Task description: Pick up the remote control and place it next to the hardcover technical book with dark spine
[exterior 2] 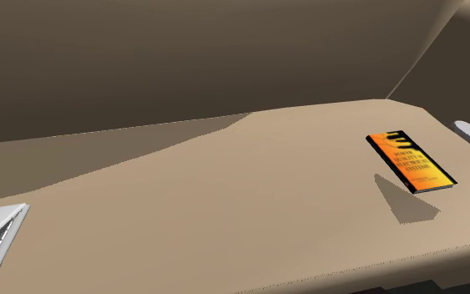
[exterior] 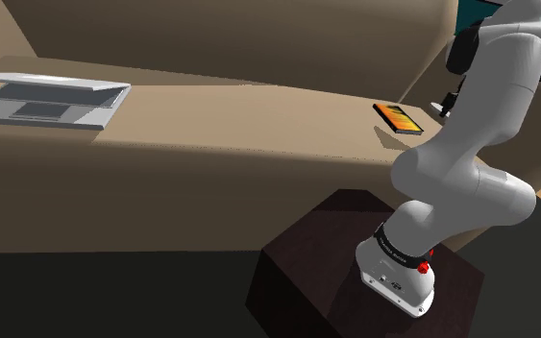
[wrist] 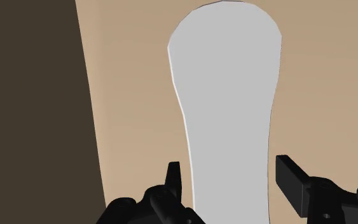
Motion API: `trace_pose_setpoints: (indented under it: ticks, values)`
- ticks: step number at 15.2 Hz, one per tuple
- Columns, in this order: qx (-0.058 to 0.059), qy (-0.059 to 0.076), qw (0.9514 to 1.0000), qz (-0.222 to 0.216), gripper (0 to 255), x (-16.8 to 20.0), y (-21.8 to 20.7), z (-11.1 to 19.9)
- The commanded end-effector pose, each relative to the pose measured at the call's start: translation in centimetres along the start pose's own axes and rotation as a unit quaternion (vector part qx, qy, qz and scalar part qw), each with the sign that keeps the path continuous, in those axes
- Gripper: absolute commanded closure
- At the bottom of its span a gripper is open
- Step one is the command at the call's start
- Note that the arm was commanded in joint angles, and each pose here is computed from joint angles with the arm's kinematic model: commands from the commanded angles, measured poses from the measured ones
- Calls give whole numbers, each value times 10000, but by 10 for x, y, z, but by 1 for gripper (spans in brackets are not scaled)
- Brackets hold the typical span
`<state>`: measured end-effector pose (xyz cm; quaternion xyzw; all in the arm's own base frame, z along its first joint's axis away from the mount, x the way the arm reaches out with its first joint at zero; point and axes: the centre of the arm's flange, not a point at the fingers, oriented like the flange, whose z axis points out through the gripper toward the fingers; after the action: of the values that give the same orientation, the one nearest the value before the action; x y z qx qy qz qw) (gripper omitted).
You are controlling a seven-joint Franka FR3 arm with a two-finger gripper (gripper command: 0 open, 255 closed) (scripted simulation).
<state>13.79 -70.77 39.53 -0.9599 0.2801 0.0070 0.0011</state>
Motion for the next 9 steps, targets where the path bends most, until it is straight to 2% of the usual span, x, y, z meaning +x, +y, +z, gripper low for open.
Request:
trace_pose_setpoints:
  ticks: [1, 4, 9]
  values:
    - [-4, 3, 10000, 1, 255, -1, 1, 10]
    - [-4, 3, 10000, 1, 255, -1, 1, 26]
    - [-4, 3, 10000, 1, 255, -1, 1, 26]
